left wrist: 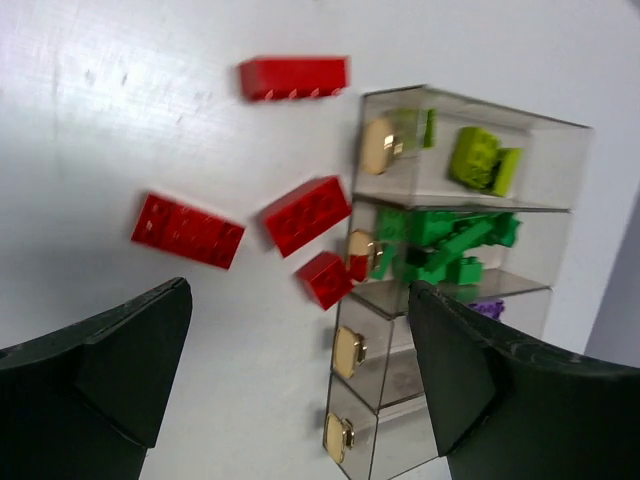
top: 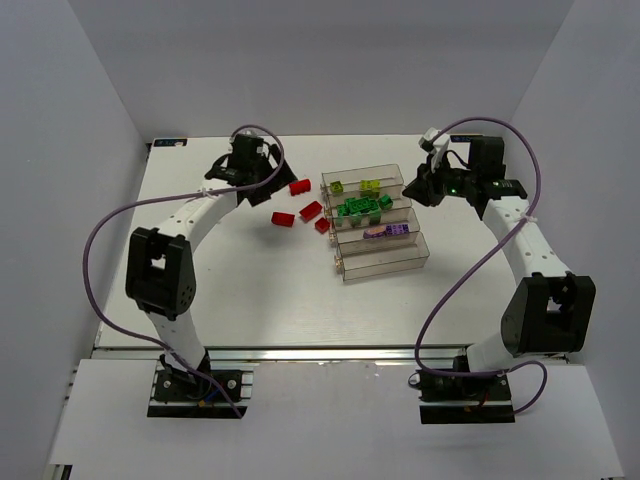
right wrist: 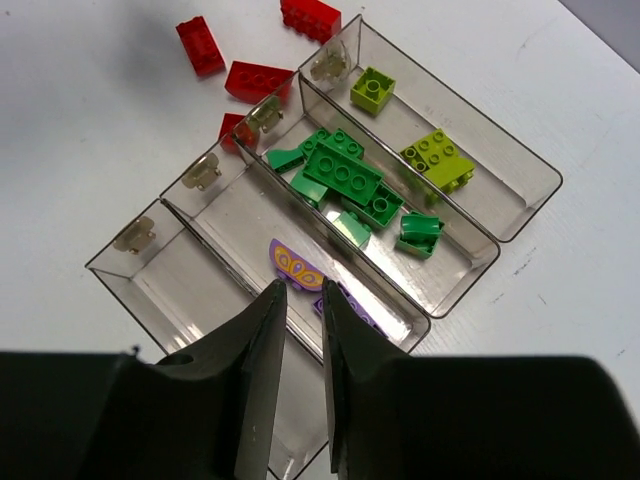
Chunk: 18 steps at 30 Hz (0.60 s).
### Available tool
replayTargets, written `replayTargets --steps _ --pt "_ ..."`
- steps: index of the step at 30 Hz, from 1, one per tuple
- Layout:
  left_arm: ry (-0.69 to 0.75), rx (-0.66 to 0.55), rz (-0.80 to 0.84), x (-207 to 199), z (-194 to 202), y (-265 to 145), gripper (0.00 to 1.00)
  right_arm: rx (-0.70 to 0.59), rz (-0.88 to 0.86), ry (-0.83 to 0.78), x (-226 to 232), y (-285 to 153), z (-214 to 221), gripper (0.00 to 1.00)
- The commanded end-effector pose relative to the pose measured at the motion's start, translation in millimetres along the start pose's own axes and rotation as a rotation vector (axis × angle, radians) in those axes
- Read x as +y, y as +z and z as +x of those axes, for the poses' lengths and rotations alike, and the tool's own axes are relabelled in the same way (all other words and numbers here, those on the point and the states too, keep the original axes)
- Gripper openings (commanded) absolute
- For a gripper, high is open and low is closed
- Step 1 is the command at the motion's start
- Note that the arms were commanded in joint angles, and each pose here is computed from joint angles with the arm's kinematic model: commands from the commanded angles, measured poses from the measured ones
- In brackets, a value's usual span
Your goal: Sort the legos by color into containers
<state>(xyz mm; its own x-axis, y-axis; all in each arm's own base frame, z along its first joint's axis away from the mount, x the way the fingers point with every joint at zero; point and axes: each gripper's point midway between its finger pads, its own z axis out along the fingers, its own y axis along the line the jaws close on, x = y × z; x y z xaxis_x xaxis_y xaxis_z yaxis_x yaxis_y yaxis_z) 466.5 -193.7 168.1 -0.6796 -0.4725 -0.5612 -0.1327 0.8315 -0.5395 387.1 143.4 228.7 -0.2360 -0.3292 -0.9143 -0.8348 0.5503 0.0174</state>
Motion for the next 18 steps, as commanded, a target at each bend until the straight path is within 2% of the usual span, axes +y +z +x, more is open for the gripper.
replayTargets --steps 1,3,8,13,18 --pt "-0.125 0.094 -0.211 22 28 -3 0.98 -0.032 -0.008 0.017 4 -5 -12 0.27" --pt "-0.203 0.131 -0.327 41 41 5 0.98 -0.027 0.005 0.026 2 -5 -11 0.28" --pt "-0.338 0.141 -0.432 45 43 18 0.98 -0.023 0.018 0.044 3 -5 -6 0.28" --pt "-0.394 0.167 -0.611 69 52 27 0.98 -0.030 0.034 0.045 2 -6 -5 0.28" --pt "-0.456 0.164 -0.660 77 59 48 0.98 -0.025 0.049 0.046 4 -7 0 0.28"
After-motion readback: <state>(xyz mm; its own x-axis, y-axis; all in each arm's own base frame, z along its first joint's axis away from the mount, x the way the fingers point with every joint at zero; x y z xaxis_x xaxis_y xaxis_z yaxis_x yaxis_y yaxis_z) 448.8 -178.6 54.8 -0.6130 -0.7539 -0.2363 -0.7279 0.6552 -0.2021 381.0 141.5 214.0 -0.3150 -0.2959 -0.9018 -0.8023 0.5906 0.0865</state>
